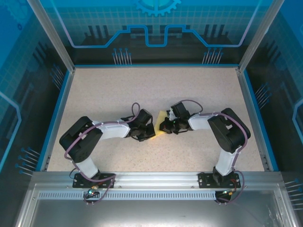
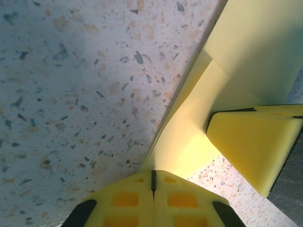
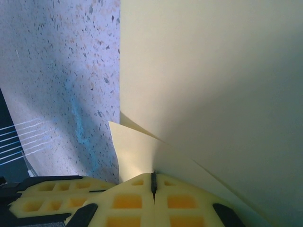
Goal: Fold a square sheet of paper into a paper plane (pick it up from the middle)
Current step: Third fold the triangle at the center of the table, then fourth fold the wing at the center of the table.
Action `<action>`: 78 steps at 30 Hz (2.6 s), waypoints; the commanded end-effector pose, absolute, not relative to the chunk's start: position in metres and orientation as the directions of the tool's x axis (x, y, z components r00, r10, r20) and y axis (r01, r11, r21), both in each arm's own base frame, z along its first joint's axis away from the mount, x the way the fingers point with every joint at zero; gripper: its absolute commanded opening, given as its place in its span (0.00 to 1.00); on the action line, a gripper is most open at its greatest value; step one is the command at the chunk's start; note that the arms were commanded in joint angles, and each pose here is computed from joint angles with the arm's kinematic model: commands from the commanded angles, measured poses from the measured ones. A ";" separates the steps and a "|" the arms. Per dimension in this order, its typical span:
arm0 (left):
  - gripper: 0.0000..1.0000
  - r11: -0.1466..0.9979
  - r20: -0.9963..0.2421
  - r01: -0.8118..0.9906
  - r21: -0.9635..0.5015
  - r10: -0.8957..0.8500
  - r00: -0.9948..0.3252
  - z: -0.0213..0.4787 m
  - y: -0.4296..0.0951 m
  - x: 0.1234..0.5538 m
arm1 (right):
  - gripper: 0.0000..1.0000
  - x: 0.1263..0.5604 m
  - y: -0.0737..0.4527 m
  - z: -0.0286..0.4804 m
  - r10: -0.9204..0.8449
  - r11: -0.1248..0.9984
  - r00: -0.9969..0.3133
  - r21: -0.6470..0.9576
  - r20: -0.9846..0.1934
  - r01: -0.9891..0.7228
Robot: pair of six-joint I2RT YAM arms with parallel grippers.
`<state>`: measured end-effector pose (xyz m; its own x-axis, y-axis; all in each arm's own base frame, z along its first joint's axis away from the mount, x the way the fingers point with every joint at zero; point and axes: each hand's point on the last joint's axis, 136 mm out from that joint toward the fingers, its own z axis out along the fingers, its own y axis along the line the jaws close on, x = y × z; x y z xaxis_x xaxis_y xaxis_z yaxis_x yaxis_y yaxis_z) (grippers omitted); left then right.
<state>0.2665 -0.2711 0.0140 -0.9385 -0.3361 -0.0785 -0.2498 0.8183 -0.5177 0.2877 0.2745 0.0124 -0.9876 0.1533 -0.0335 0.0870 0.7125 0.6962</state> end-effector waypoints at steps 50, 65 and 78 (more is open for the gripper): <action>0.00 0.905 0.062 -0.351 -0.242 -0.346 -0.936 -0.036 -0.227 0.221 | 0.00 0.291 0.186 0.000 0.396 0.709 -0.917 0.648 -0.040 0.278; 0.18 0.824 -0.199 -0.018 -0.567 -0.158 -0.967 0.078 -0.306 0.292 | 0.37 0.287 0.195 0.062 0.323 0.650 -0.943 0.743 -0.085 0.156; 0.08 0.905 -0.215 -0.069 -0.419 -0.172 -0.961 0.038 -0.290 0.308 | 0.48 0.278 0.216 0.044 0.285 0.591 -0.958 0.783 0.021 0.193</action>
<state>0.3020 -0.2970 0.0391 -0.9664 -0.1866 -0.1770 -0.0814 0.8748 -0.4776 0.2810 0.2068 0.0425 -0.9510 0.3093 0.0004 0.1996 0.6128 0.7646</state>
